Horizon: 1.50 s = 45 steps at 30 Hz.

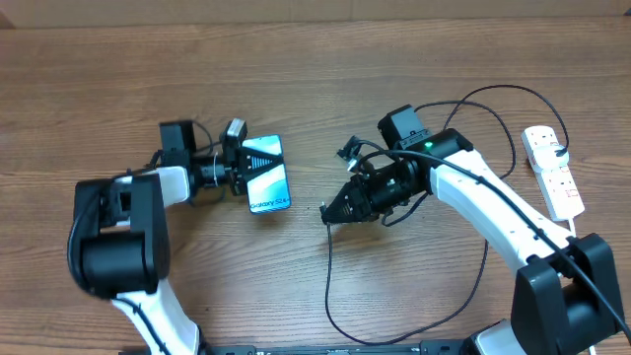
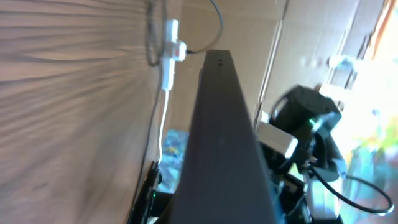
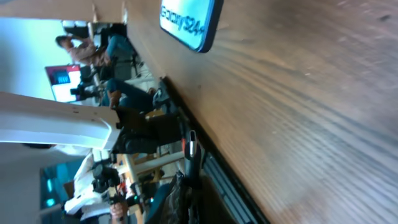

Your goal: Plug charger to phone and switch on socket

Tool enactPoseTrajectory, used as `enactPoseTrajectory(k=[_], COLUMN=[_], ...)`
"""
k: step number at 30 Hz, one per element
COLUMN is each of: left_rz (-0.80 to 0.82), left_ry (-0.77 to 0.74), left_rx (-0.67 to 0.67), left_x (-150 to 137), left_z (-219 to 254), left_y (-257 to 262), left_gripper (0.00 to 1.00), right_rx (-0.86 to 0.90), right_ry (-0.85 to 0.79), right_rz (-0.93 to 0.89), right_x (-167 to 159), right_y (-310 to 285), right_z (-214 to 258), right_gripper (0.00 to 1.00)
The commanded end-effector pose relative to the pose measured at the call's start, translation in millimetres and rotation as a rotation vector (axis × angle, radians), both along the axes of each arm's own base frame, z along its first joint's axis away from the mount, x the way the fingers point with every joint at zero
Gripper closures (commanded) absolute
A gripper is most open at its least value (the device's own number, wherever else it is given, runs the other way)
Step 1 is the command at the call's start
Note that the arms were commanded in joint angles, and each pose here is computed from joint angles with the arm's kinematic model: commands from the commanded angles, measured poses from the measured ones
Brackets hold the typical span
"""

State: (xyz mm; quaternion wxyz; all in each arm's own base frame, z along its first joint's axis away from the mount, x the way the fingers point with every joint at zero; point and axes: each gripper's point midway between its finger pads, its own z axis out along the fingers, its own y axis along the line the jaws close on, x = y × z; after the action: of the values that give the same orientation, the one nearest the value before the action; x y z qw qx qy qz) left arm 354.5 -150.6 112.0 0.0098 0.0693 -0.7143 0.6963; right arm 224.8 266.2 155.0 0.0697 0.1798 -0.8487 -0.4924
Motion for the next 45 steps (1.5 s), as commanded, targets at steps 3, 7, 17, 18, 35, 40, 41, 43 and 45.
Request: enactPoseTrajectory(k=[3,7,17,18,35,40,41,43,45], left_rz=[-0.025,-0.010,0.044,0.048,0.036,0.032,0.032,0.031,0.028], left_ry=[-0.065,-0.062,0.064,0.069,0.033,0.032,0.033,0.033,0.032], left_rx=[-0.032,-0.022,0.001,0.003,-0.013,-0.017,-0.017,-0.017,-0.018], left_x=[-7.6,-7.7,6.2,7.9,16.9,16.8,16.7,16.6,16.0], left_z=[52.3,65.8,72.2,73.2,102.8,106.1,106.2,106.2,106.3], left_y=[1.1,2.6,2.8,2.1,-17.4,-18.7,-18.7,-18.7,-18.8], left_gripper=[0.96,0.96,0.96,0.96,0.96,0.96,0.96,0.96,0.96], right_rx=[0.183,0.315,0.326,0.325,0.307,0.265,0.258,0.251,0.257], right_ry=[0.004,-0.008,-0.004,0.004,0.008,-0.013,-0.018,-0.025,-0.034], right_rz=[0.050,0.087,0.154,0.151,0.049,0.009,0.003,-0.003,-0.002], right_x=[-7.2,-10.1,-27.0,-26.7,4.5,12.5,13.7,15.2,16.4], right_y=[11.4,18.5,38.9,41.0,64.4,65.3,65.3,65.4,65.9], right_z=[29.7,49.6,52.2,52.8,63.1,56.3,54.9,53.7,54.7], right_gripper=[0.96,0.96,0.96,0.96,0.96,0.96,0.96,0.96,0.96])
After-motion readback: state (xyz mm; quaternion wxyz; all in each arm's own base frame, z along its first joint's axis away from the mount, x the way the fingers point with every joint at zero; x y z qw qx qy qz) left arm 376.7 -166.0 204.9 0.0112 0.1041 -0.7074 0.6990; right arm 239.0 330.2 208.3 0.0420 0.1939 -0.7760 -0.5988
